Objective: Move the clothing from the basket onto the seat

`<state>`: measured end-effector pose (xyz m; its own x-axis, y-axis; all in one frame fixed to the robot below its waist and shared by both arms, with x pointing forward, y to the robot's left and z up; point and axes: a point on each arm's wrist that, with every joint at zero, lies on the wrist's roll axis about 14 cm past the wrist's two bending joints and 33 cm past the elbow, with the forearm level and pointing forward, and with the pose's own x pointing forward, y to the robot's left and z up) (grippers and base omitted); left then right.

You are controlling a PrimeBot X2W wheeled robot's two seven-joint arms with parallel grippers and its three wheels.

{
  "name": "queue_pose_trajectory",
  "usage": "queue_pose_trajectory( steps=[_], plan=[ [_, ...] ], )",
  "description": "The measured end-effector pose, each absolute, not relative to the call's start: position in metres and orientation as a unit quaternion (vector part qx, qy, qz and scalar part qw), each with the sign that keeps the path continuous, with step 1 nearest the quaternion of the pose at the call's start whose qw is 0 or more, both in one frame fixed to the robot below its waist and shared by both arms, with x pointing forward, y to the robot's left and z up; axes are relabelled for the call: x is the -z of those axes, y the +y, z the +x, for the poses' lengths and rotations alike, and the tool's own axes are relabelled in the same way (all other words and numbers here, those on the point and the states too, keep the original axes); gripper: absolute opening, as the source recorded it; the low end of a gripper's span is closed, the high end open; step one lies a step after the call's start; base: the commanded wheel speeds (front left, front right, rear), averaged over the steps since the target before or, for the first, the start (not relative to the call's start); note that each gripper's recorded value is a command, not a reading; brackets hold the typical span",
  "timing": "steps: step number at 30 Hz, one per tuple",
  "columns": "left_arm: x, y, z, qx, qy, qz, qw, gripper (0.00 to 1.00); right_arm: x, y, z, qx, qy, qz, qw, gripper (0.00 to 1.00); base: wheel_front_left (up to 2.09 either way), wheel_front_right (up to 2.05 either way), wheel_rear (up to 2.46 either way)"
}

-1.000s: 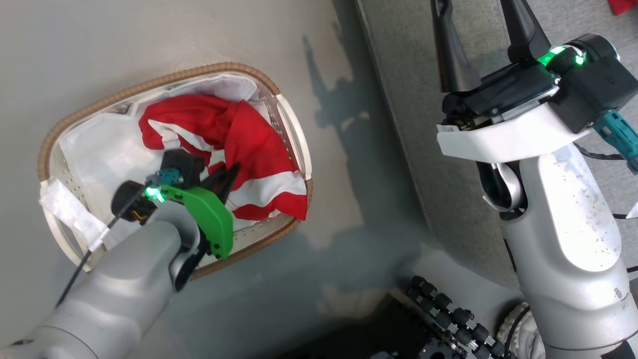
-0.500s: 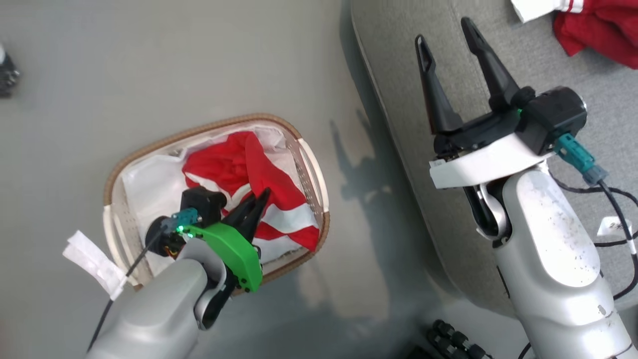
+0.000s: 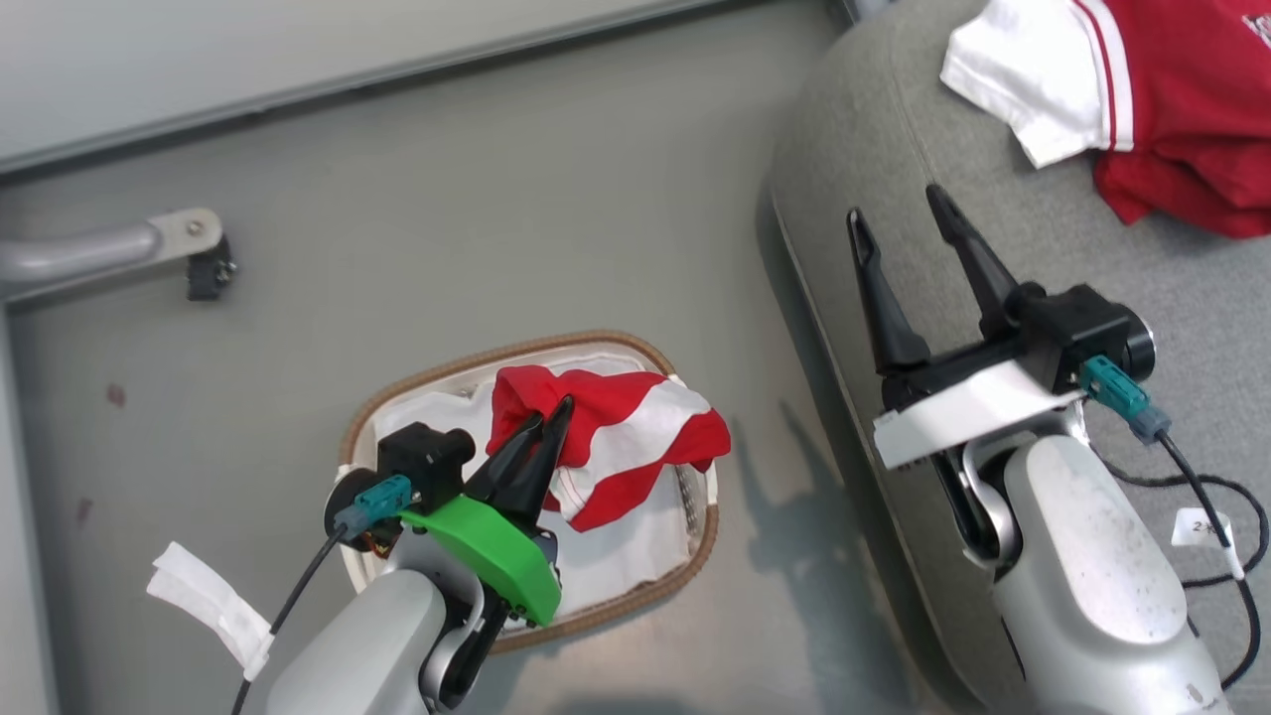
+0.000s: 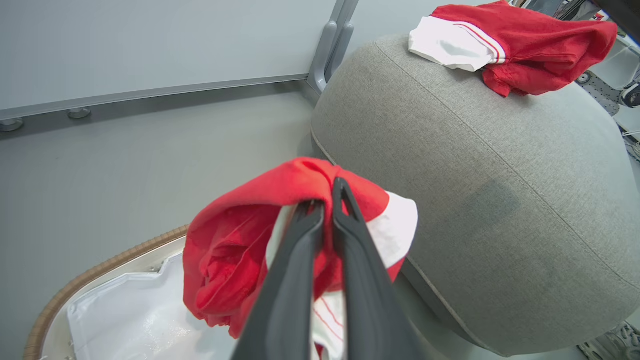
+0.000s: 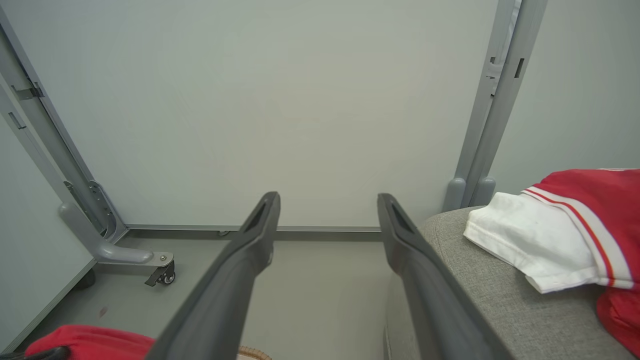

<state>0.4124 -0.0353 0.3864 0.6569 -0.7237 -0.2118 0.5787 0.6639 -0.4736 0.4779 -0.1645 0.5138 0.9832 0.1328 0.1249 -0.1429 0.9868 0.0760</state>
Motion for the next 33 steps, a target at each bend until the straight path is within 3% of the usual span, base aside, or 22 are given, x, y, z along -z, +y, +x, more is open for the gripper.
queue_pose_trajectory(
  steps=[8,20,33],
  plan=[
    [-0.466,-0.015,0.411,0.347,0.075,-0.172,0.919,0.00,-0.522,-0.149,0.449,-0.084,-0.062,0.055,0.993,1.00,0.00,0.00,0.00],
    [-0.559,0.012,0.404,0.326,-0.061,-0.151,0.931,0.00,-0.524,-0.125,0.414,-0.113,-0.056,0.062,0.990,1.00,0.00,0.00,0.00],
    [-0.591,0.026,0.388,0.312,-0.108,-0.140,0.934,0.00,-0.500,-0.075,0.382,-0.196,-0.016,0.032,0.980,1.00,0.00,0.00,0.00]
  ],
)
